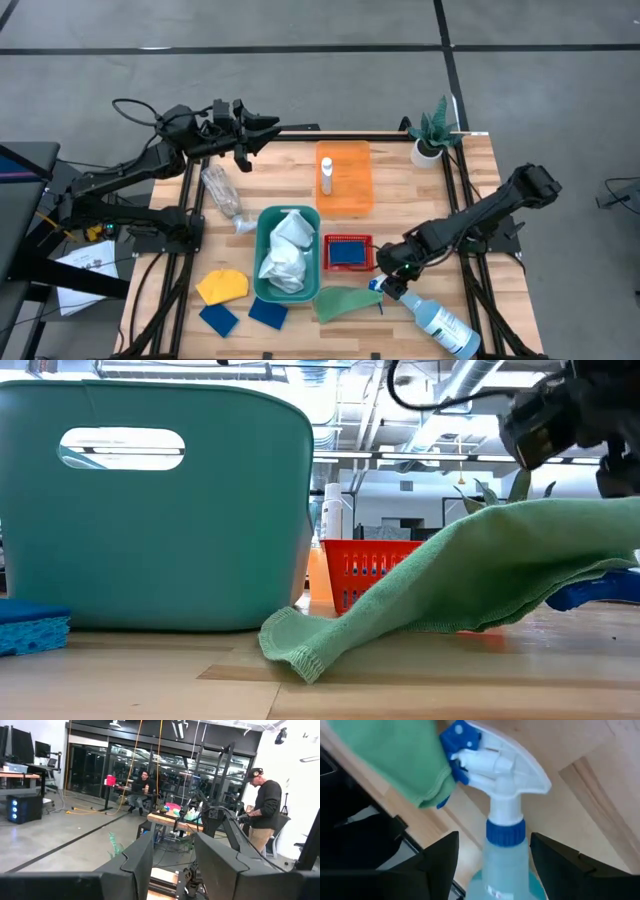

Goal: Pick & Place Kitchen Items
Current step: Put the blue spray bottle into the orange bin

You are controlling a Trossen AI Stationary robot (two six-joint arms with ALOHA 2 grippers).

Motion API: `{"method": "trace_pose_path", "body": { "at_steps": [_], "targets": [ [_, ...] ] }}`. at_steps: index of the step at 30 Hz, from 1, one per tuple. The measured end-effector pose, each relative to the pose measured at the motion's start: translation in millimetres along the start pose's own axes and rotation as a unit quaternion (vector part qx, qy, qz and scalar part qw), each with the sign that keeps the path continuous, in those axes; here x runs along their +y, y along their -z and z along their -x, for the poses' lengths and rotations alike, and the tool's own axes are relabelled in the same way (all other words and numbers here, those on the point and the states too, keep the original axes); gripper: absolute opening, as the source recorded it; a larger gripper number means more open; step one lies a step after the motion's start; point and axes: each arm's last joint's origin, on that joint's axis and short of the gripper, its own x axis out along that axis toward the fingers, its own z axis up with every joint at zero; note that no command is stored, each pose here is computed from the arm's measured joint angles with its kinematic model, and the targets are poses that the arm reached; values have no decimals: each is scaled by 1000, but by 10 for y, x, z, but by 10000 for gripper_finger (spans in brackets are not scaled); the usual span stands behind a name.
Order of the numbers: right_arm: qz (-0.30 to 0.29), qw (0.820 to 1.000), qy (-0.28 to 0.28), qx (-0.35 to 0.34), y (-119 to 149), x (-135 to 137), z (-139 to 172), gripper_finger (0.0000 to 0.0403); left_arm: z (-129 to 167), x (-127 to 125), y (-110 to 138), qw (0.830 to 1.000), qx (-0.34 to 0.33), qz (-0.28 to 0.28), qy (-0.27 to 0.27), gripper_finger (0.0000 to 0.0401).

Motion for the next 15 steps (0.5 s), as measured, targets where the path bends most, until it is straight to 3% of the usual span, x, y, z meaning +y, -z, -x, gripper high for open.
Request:
{"method": "trace_pose_path", "body": {
  "at_steps": [7,15],
  "targets": [
    [-16,1000,-13,-5,-8,71,-104,237,0,-9,2,1000,4,-2,16,140],
    [-31,999,43,-4,107,0,-120,237,-1,-9,3,1000,4,-3,16,140]
  ]
}}
